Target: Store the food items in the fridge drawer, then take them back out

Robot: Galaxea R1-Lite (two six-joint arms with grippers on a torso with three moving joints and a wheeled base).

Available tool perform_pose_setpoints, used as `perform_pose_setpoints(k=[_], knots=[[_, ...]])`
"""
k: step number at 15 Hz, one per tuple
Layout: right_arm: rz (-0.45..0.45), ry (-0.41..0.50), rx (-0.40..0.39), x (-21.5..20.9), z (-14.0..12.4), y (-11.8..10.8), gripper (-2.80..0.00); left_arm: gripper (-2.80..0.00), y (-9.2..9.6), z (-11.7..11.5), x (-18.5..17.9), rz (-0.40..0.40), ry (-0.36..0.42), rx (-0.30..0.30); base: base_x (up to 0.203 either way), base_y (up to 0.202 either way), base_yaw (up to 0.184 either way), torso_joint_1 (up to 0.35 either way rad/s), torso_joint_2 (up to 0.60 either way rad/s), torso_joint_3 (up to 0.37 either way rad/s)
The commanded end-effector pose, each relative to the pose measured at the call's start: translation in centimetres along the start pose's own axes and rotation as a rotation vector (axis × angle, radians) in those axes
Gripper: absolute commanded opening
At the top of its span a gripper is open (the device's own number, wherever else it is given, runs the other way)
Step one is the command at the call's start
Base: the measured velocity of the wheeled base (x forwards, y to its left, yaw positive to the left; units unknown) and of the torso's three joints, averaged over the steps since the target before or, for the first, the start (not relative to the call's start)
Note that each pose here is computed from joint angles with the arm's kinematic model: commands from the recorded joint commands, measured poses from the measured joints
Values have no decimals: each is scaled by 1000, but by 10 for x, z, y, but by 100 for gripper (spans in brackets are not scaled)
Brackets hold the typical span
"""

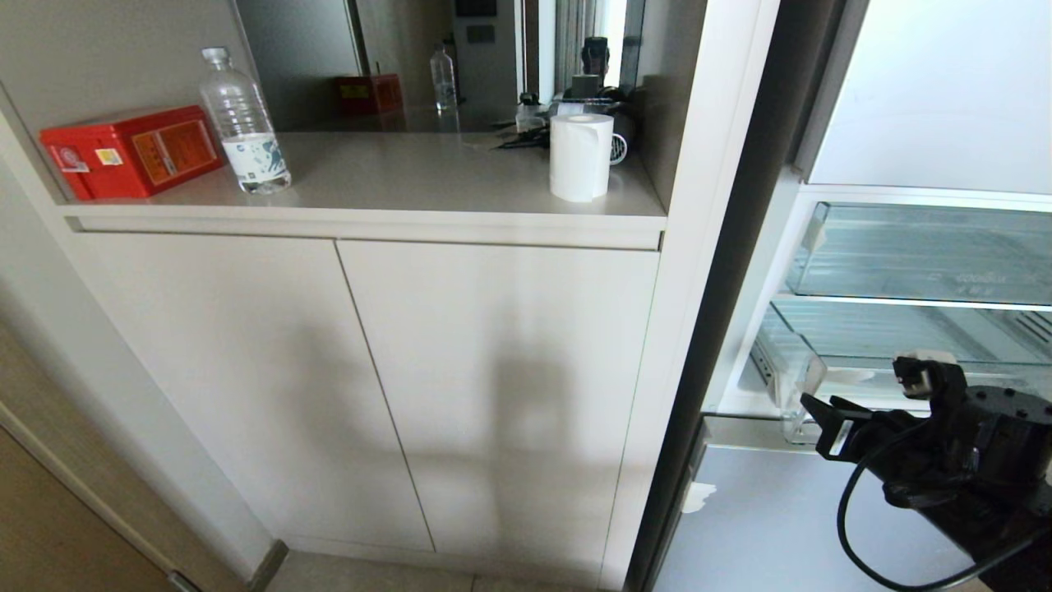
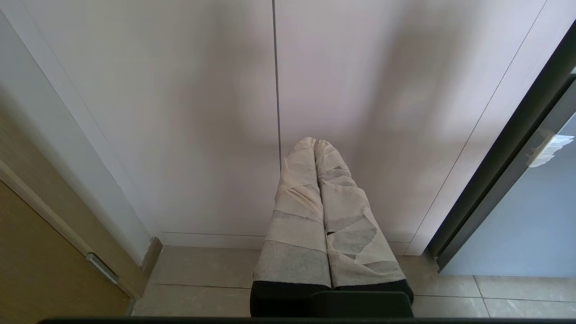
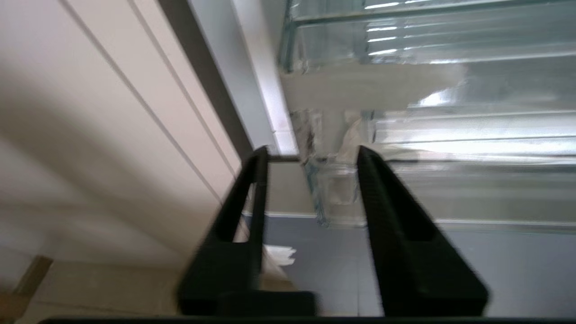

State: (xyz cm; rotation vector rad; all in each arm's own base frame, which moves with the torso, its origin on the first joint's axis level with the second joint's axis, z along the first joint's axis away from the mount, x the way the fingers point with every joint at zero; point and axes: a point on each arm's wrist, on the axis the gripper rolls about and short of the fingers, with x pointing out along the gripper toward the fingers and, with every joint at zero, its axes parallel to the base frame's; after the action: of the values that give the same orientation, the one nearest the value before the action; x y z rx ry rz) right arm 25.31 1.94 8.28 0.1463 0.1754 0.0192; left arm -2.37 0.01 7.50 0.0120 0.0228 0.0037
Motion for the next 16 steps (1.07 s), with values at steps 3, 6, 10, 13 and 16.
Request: perform_pose_setpoints(k=[3, 6, 10, 13, 16], knots=[[2, -54, 3, -38, 14, 0, 0, -280, 0, 0, 0, 1, 2, 0, 0, 0, 0, 0, 0, 0], [-57, -187, -11, -60, 39, -1, 0, -280, 0, 0, 0, 1, 2, 0, 0, 0, 0, 0, 0, 0], [-192, -183, -36, -52, 85, -19, 0, -280, 0, 0, 0, 1, 2, 0, 0, 0, 0, 0, 0, 0], [-266, -89, -35, -33, 122, -35, 0, -280, 0, 0, 0, 1, 2, 0, 0, 0, 0, 0, 0, 0], [-302, 4, -31, 6, 138, -54, 0, -280, 0, 0, 0, 1, 2, 0, 0, 0, 0, 0, 0, 0]])
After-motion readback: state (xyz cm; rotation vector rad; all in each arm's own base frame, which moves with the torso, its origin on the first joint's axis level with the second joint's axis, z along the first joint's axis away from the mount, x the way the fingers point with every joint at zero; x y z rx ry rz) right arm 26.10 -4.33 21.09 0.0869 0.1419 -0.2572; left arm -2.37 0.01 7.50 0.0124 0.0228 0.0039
